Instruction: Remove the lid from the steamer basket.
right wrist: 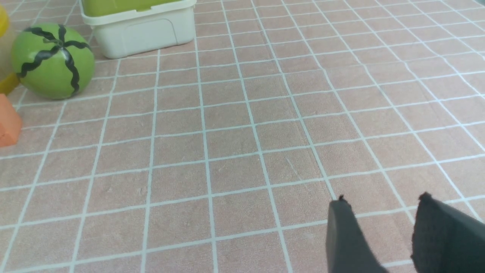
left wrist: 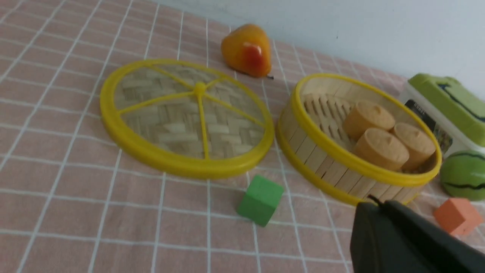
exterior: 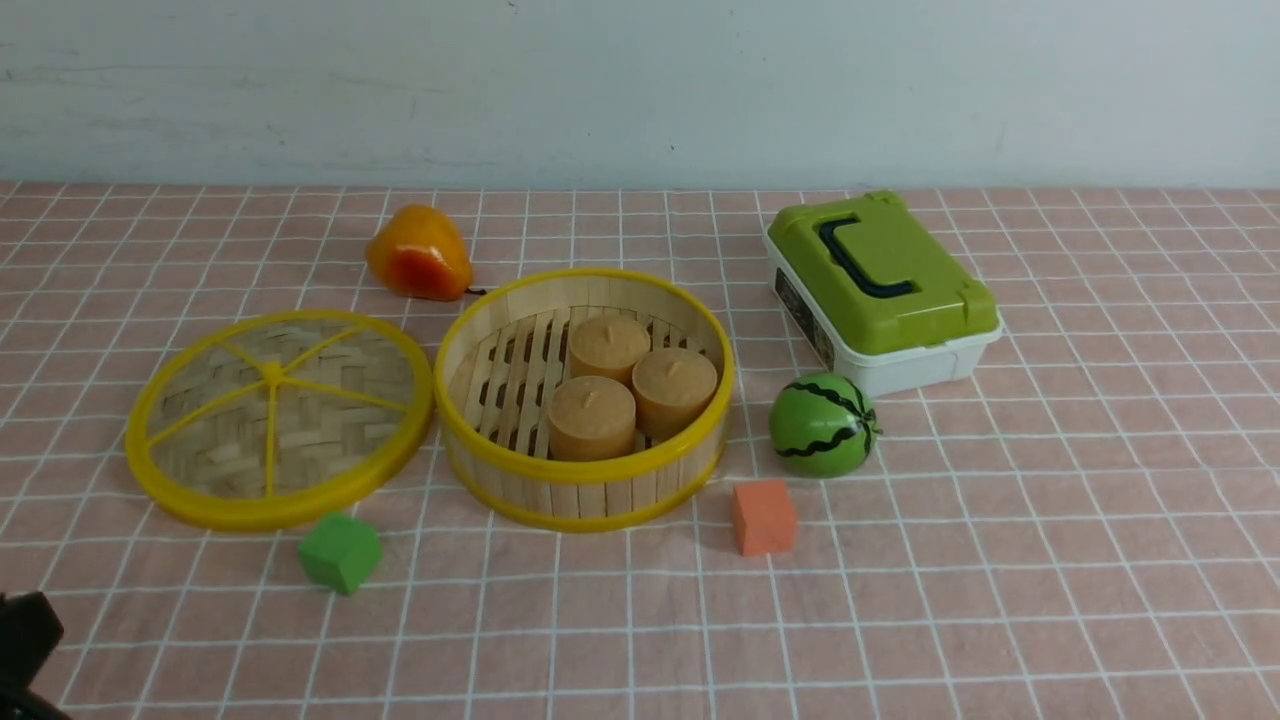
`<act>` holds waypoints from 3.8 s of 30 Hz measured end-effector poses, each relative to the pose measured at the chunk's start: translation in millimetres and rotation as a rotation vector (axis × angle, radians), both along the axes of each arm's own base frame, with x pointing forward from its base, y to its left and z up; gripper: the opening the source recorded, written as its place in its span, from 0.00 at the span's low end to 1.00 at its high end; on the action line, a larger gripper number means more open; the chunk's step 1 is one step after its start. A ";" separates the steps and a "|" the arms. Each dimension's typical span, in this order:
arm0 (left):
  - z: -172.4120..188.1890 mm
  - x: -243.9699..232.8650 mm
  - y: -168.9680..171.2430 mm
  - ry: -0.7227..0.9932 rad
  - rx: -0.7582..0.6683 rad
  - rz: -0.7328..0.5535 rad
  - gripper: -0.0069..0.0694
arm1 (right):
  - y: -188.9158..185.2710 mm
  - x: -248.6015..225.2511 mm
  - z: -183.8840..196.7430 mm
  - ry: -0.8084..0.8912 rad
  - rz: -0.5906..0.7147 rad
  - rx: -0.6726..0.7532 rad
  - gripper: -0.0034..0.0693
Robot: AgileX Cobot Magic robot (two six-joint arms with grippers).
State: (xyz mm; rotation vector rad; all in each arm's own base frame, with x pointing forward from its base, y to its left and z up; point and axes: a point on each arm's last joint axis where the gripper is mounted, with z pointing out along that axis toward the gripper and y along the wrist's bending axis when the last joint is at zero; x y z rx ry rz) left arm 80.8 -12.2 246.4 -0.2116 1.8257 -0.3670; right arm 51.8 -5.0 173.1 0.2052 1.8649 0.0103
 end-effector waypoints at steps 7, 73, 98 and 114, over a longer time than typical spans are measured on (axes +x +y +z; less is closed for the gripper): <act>-25.1 -1.6 -0.4 0.094 0.007 -0.007 0.07 | 0.0 0.0 0.0 0.000 0.000 0.000 0.38; -78.1 -29.1 6.8 0.063 0.133 0.029 0.12 | 0.0 0.0 0.0 0.000 0.000 0.000 0.38; -78.1 -29.1 6.8 0.063 0.133 0.029 0.15 | 0.0 0.0 0.0 0.000 0.000 0.000 0.38; -78.1 -29.1 6.8 0.063 0.133 0.029 0.17 | 0.0 0.0 0.0 0.000 0.000 0.000 0.38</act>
